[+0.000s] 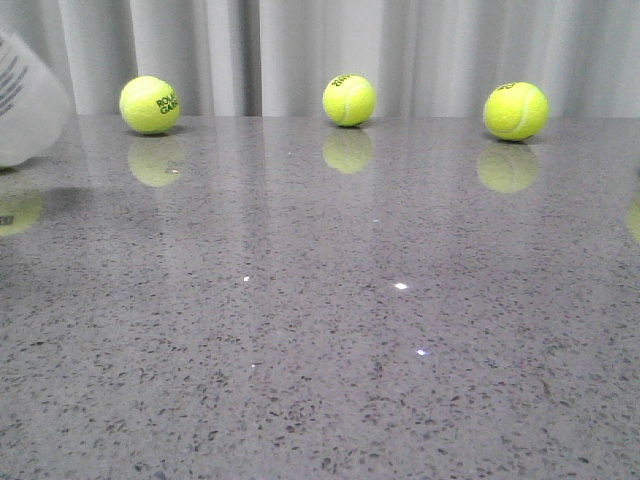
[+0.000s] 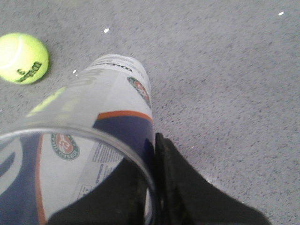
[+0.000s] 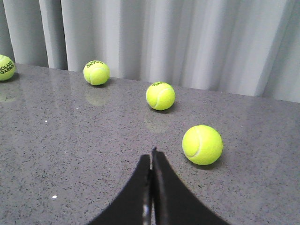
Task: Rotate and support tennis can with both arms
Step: 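Lift and rotate the can upright with the left gripper, set it down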
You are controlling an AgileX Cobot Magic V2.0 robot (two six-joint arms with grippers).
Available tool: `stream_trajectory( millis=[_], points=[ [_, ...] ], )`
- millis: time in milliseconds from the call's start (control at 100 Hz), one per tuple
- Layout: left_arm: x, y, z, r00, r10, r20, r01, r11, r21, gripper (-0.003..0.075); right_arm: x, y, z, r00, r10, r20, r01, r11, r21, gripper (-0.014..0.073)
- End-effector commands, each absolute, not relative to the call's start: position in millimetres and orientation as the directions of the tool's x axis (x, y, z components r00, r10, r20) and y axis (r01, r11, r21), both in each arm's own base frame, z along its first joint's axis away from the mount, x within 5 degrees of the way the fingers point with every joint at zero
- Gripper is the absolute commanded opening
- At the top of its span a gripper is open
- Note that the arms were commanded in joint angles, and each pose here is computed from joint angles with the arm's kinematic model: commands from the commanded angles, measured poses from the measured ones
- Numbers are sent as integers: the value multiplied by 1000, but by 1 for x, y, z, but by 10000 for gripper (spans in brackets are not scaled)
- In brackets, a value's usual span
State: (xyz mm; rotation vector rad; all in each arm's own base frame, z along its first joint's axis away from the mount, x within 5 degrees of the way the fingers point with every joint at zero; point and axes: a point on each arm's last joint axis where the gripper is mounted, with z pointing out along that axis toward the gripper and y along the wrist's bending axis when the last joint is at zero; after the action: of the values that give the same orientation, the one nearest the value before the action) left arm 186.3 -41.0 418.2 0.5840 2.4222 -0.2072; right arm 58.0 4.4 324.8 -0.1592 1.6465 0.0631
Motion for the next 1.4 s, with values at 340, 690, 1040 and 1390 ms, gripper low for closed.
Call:
stream_trajectory(
  millis=[340, 690, 1040, 1390],
  points=[
    [177, -59, 407, -704, 404, -584, 524, 851, -43, -21, 58, 5, 340, 24, -73, -997, -141, 987, -76, -69],
    [180, -59, 405, -710, 406, -575, 523, 851, -45, 34, 58, 5, 340, 24, -73, -997, -141, 987, -76, -69],
    [212, -67, 401, -723, 399, -564, 518, 853, -62, 480, 58, 5, 340, 24, -73, -997, -141, 987, -76, -68],
    [259, -77, 422, -697, 423, -579, 545, 838, -44, 482, 58, 5, 340, 24, -73, -997, -141, 987, -76, -68]
  ],
)
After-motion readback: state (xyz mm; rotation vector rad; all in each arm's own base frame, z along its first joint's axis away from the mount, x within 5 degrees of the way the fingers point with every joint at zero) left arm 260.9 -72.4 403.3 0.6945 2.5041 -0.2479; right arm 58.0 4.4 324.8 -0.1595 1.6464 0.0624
